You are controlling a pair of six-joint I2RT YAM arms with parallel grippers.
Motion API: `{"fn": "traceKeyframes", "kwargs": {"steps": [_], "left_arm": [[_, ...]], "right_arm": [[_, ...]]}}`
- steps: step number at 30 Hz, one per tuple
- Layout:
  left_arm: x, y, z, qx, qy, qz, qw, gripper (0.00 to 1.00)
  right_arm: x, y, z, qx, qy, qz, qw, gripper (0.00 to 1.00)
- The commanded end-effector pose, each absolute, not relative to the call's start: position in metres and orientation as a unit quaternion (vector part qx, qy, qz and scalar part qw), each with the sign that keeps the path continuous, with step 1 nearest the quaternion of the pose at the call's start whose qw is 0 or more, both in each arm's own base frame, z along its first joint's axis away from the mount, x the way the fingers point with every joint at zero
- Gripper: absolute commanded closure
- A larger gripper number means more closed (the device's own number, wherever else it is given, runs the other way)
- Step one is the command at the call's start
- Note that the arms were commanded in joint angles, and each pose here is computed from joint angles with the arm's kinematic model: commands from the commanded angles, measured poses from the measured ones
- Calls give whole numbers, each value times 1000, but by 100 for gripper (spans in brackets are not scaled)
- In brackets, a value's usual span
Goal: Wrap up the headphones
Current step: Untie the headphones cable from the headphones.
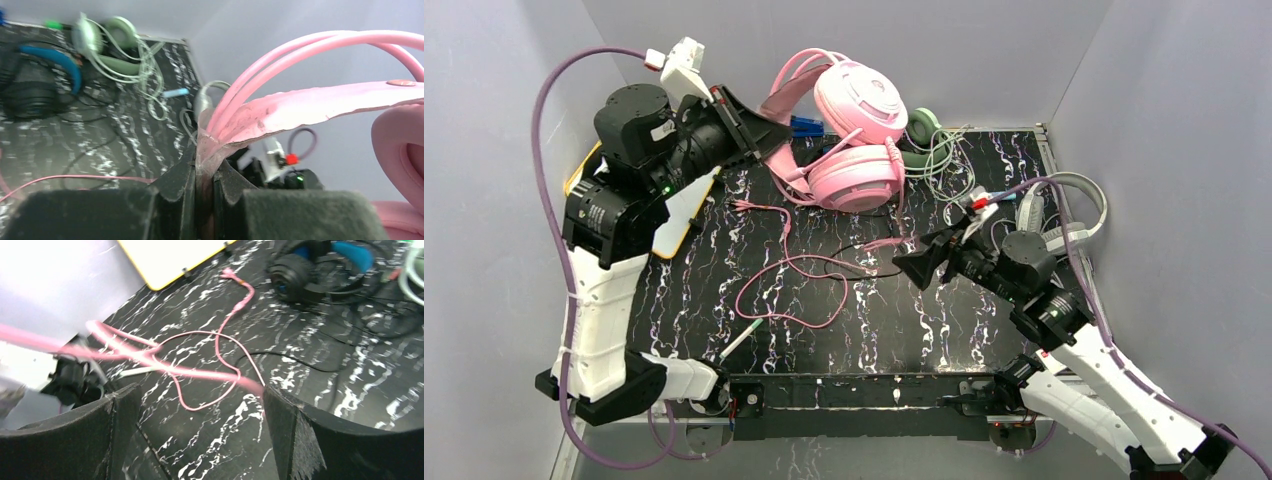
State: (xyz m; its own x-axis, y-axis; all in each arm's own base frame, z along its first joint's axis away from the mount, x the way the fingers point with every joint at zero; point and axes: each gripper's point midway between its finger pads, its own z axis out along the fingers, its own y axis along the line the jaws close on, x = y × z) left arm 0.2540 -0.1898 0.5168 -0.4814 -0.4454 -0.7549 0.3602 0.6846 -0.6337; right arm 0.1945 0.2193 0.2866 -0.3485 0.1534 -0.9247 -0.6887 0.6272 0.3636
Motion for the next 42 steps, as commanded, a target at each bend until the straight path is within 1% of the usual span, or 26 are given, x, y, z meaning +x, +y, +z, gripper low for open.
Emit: {"fn": "traceKeyframes", "kwargs": {"steps": [1, 7, 14, 20, 27, 30, 32, 35, 42], "left_arm": [[248, -237, 535, -15, 730, -528, 435, 100], [244, -233, 551, -21, 718, -534, 446, 100], [235, -236, 571, -20, 691, -570, 443, 100], [238, -236, 571, -30, 691, -571, 442, 100], [253, -232, 564, -57, 697, -550, 456, 100], [264, -233, 555, -58, 707, -533, 461, 100], [271, -232, 545, -61, 719, -518, 460, 100], [278, -227, 529, -69, 736, -488, 464, 100], [288, -209, 509, -79, 754, -429, 491, 100]], "right_arm": [[170, 246, 328, -290, 625, 457, 563, 1], [176, 245, 333, -294, 615, 443, 582, 1], [153, 264, 324, -368, 584, 489, 534, 1], [148, 273, 311, -380, 586, 510, 502, 2], [145, 277, 278, -359, 616, 532, 456, 5], [159, 270, 249, -321, 665, 500, 453, 7], [173, 258, 229, -285, 704, 457, 463, 6], [182, 240, 215, -248, 730, 415, 484, 5], [180, 219, 190, -205, 749, 390, 495, 2]]}}
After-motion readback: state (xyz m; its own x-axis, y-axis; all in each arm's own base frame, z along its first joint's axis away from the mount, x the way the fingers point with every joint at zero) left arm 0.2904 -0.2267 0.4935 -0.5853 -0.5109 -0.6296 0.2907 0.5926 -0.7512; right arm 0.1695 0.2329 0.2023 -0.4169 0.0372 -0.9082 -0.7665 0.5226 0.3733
